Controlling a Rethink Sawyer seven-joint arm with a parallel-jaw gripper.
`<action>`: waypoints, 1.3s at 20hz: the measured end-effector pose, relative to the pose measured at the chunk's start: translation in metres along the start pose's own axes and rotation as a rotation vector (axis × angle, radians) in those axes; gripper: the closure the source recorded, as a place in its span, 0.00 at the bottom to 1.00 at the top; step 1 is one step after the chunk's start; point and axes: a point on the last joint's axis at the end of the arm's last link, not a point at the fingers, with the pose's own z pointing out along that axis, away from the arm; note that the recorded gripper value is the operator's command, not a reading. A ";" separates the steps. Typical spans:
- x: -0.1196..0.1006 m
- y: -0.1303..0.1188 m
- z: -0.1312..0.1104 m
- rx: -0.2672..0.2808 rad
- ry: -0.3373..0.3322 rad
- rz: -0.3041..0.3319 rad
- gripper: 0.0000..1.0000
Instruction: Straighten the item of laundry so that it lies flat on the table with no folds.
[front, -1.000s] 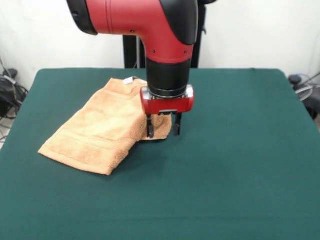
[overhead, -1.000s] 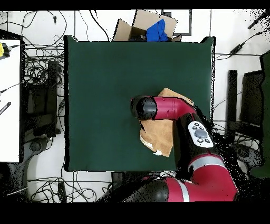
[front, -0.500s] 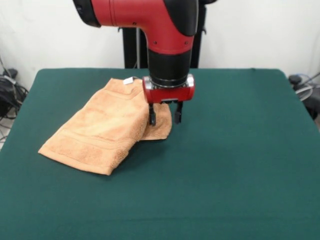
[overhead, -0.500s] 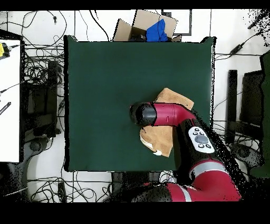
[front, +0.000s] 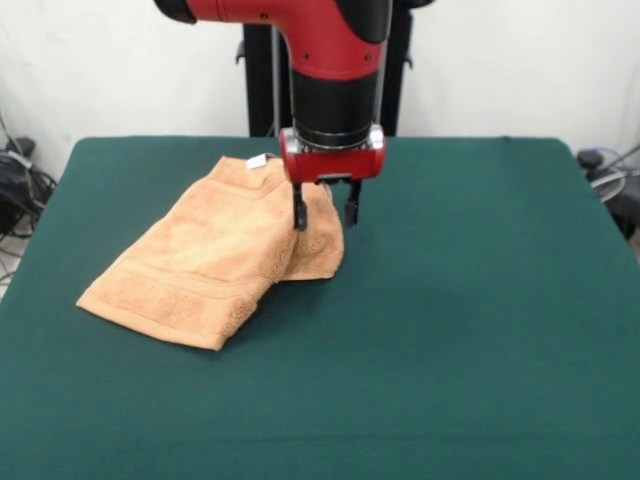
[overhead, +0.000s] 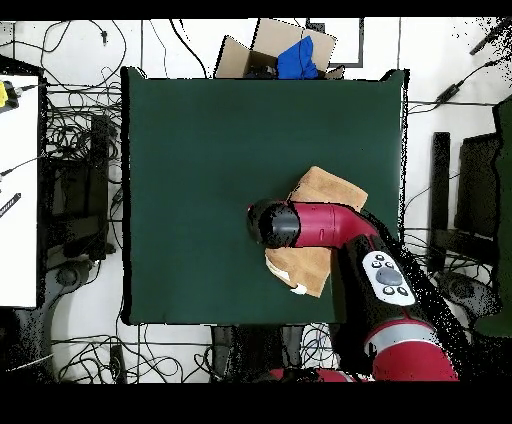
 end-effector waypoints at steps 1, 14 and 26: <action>0.001 0.000 -0.001 0.001 0.001 -0.001 0.00; 0.012 0.020 0.019 0.008 -0.006 -0.030 0.00; 0.027 0.029 0.046 0.026 -0.018 -0.046 0.00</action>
